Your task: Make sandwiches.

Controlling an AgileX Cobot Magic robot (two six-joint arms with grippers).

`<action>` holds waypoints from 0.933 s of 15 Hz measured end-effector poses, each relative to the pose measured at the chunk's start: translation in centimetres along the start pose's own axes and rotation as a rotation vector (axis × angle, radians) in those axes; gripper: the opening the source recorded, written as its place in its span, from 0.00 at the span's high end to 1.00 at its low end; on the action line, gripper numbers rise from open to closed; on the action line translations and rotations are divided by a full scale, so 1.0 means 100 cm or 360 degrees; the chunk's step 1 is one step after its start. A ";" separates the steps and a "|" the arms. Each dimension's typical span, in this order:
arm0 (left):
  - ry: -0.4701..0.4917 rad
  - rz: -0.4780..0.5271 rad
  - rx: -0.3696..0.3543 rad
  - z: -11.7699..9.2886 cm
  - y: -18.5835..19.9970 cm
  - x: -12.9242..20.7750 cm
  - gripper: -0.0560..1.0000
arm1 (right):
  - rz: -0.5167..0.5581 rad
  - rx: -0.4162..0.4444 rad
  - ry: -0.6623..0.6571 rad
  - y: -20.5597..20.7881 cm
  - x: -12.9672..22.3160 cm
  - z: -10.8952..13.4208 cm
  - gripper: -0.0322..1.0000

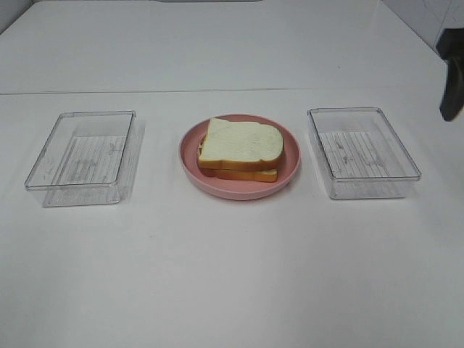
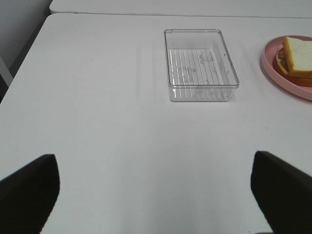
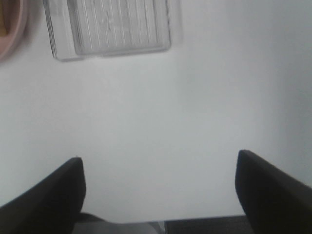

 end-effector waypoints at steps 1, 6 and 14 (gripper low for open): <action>0.0000 0.0000 0.0000 0.000 0.000 0.000 0.01 | -0.0011 -0.0003 -0.0002 0.006 0.014 -0.004 0.18; 0.0000 0.0000 0.0000 0.000 0.000 0.000 0.01 | -0.0412 -0.0121 -0.0018 0.057 0.142 -0.044 0.18; 0.0000 0.0000 0.0000 0.000 0.000 0.000 0.01 | -0.1076 -0.0188 -0.0031 0.044 0.250 -0.082 0.18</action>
Point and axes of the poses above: a point on each arm's last joint axis where the gripper is mounted, y pointing back along that axis away from the gripper, z along the wrist's bending axis when the last joint is at zero, x = y × z, the point moved 1 cm from there along -y, pointing out along that axis toward the gripper, and after that the axes turned 10 degrees about -y, right-handed, at the moved point
